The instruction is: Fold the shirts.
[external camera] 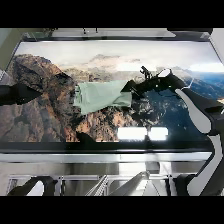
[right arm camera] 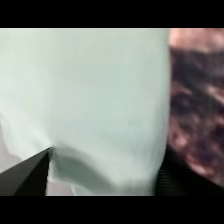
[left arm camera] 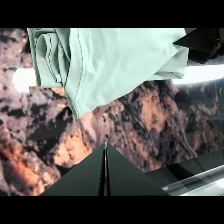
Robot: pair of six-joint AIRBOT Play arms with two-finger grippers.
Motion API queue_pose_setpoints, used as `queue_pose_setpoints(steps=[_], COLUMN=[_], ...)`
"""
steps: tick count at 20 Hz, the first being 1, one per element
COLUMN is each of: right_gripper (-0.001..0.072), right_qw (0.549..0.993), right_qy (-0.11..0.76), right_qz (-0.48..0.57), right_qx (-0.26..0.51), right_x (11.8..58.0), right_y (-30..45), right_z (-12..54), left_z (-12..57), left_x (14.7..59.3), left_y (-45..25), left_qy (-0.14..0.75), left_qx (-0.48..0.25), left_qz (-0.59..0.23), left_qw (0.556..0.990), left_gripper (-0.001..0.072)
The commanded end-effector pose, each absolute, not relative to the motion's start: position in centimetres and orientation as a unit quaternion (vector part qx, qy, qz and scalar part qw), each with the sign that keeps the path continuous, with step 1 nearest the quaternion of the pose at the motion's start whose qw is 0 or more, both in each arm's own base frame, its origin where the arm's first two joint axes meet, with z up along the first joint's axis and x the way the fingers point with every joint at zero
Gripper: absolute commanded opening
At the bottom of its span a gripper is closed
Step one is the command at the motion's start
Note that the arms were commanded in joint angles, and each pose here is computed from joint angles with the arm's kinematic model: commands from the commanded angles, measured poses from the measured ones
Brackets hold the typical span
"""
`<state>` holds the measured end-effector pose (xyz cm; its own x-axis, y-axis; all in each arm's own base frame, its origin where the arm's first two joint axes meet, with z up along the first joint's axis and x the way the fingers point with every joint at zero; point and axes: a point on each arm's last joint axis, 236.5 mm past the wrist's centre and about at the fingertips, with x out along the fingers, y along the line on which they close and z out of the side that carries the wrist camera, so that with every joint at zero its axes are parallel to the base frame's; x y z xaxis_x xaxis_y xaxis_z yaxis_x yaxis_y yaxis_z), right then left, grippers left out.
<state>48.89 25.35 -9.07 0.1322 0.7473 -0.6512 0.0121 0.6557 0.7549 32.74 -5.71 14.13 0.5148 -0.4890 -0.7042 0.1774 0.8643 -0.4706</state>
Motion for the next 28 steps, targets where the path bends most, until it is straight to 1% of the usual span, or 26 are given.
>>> queue_pose_setpoints(steps=[1,3,6,7,9,11,13,15,16,19,21,22,24,27,28], right_gripper=[0.0329,0.0017,0.0013,0.0013,0.0013,0.0013,0.0013,0.0013,0.0012,0.0013,0.0013,0.0013,0.0013,0.0013,0.0012], right_qw=[0.707,0.718,0.736,0.747,0.785,0.84,0.884,0.904,0.906,0.896,0.889,0.88,0.856,0.791,0.776], right_qy=[0.553,0.533,0.502,0.485,0.446,0.403,0.369,0.358,0.355,0.328,0.308,0.312,0.337,0.391,0.402], right_qz=[0.274,0.285,0.311,0.317,0.31,0.257,0.165,0.07,0.036,-0.074,-0.128,-0.151,-0.192,-0.267,-0.29], right_qx=[0.346,0.344,0.331,0.325,0.296,0.258,0.236,0.225,0.227,0.289,0.315,0.323,0.343,0.387,0.39], right_x=[51.4,52.3,53.2,53.5,54.1,54.8,54.8,53.2,52.3,49.2,46.4,44.5,40.4,33.5,31.5], right_y=[28.2,29.4,30.0,29.6,26.9,20.8,12.3,2.9,-1.2,-13.3,-19.3,-21.6,-25.1,-28.7,-29.7], right_z=[-7.1,-5.5,-1.1,1.0,6.1,11.7,16.5,19.7,20.8,23.4,24.7,24.7,23.9,21.1,20.7], left_z=[14.2,14.1,14.0,13.9,13.9,13.9,13.9,13.9,13.9,13.9,13.9,13.9,13.9,13.9,14.0], left_x=[32.7,32.6,32.2,32.1,32.0,32.0,32.0,32.0,32.0,32.0,32.0,32.0,32.0,32.2,32.2], left_y=[-5.7,-5.7,-5.9,-6.0,-6.0,-6.1,-6.0,-6.0,-6.0,-6.1,-6.1,-6.0,-6.1,-6.0,-6.0], left_qy=[0.453,0.454,0.461,0.465,0.466,0.466,0.466,0.466,0.466,0.466,0.465,0.465,0.465,0.462,0.462], left_qx=[-0.176,-0.176,-0.175,-0.175,-0.175,-0.175,-0.175,-0.175,-0.175,-0.175,-0.175,-0.175,-0.175,-0.175,-0.175], left_qz=[-0.193,-0.194,-0.198,-0.2,-0.201,-0.201,-0.201,-0.201,-0.201,-0.201,-0.201,-0.201,-0.201,-0.199,-0.199], left_qw=[0.852,0.852,0.847,0.845,0.844,0.844,0.844,0.844,0.844,0.844,0.844,0.844,0.844,0.846,0.846], left_gripper=[0.0014,0.0014,0.0014,0.0014,0.0014,0.0014,0.0014,0.0014,0.0014,0.0014,0.0014,0.0014,0.0014,0.0014,0.0014])
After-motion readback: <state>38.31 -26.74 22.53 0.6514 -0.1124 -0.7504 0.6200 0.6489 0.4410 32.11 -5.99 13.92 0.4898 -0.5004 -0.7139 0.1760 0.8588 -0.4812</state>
